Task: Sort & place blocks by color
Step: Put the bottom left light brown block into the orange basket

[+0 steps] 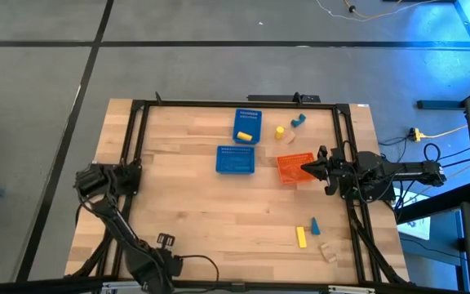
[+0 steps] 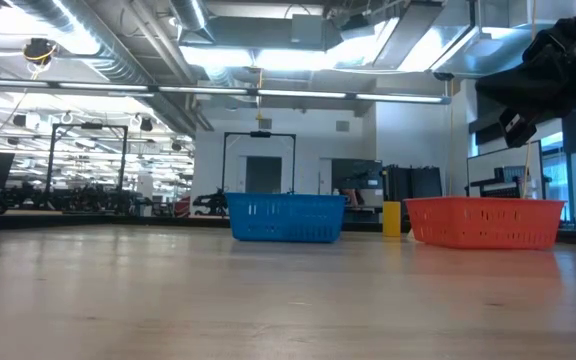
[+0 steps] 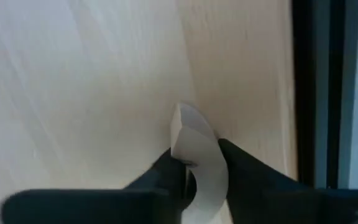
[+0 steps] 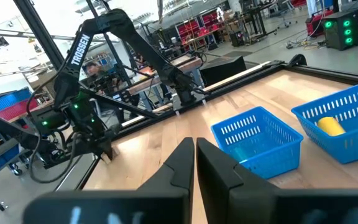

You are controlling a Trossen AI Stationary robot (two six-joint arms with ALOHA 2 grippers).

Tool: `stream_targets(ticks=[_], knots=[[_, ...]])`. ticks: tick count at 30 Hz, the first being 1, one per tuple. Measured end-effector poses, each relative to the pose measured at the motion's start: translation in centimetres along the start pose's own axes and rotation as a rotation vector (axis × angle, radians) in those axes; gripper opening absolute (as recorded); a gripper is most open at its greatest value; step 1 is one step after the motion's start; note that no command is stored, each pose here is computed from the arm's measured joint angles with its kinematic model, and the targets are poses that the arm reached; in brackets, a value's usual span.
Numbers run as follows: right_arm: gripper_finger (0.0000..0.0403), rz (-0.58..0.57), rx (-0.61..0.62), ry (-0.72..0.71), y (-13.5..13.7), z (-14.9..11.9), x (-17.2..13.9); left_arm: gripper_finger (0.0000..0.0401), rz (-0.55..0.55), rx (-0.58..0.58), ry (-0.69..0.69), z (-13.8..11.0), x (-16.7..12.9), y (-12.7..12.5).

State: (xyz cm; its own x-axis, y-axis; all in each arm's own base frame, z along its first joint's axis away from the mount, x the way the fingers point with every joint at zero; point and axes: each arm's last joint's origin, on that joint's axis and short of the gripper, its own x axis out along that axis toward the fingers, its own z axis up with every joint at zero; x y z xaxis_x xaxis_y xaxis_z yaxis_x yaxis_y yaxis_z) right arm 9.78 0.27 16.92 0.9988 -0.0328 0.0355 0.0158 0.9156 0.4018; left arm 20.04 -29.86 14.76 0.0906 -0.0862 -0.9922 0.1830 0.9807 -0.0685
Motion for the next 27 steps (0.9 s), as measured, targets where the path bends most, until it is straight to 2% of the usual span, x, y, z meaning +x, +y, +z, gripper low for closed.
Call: stream_targets(ticks=[1,3,5,8,12,17,21,24,27], knots=[[0.0020,0.000,0.000,0.000,0.0,0.0,0.0,0.0053,0.001,0.013,0.009,0.2,-0.1,0.3],[0.0020,0.000,0.000,0.000,0.0,0.0,0.0,0.0053,0.010,0.030,0.026,0.7,-0.9,1.4],[0.0020,-0.001,0.000,0.000,0.0,0.0,0.0,0.0053,0.028,0.049,-0.021,1.6,-2.8,3.0],[0.0020,0.000,0.000,0.000,0.0,0.0,0.0,0.0053,0.101,0.081,-0.104,3.0,-6.1,6.7],[0.0020,0.000,0.000,0.000,0.0,0.0,0.0,0.0053,0.179,0.082,-0.282,6.4,-10.1,14.1],[0.0020,0.000,0.000,0.000,0.0,0.0,0.0,0.0053,0.264,0.011,-0.474,11.3,-12.8,24.4],[0.0020,0.000,0.000,0.000,0.0,0.0,0.0,0.0053,0.327,-0.040,-0.581,15.4,-13.0,30.9],[0.0020,-0.001,0.000,0.001,0.0,0.0,0.0,0.0053,0.283,-0.107,-0.678,18.3,-12.6,34.4],[0.0020,-0.001,0.000,0.002,0.0,0.0,0.0,0.0053,0.230,-0.170,-0.751,20.9,-11.3,36.7]])
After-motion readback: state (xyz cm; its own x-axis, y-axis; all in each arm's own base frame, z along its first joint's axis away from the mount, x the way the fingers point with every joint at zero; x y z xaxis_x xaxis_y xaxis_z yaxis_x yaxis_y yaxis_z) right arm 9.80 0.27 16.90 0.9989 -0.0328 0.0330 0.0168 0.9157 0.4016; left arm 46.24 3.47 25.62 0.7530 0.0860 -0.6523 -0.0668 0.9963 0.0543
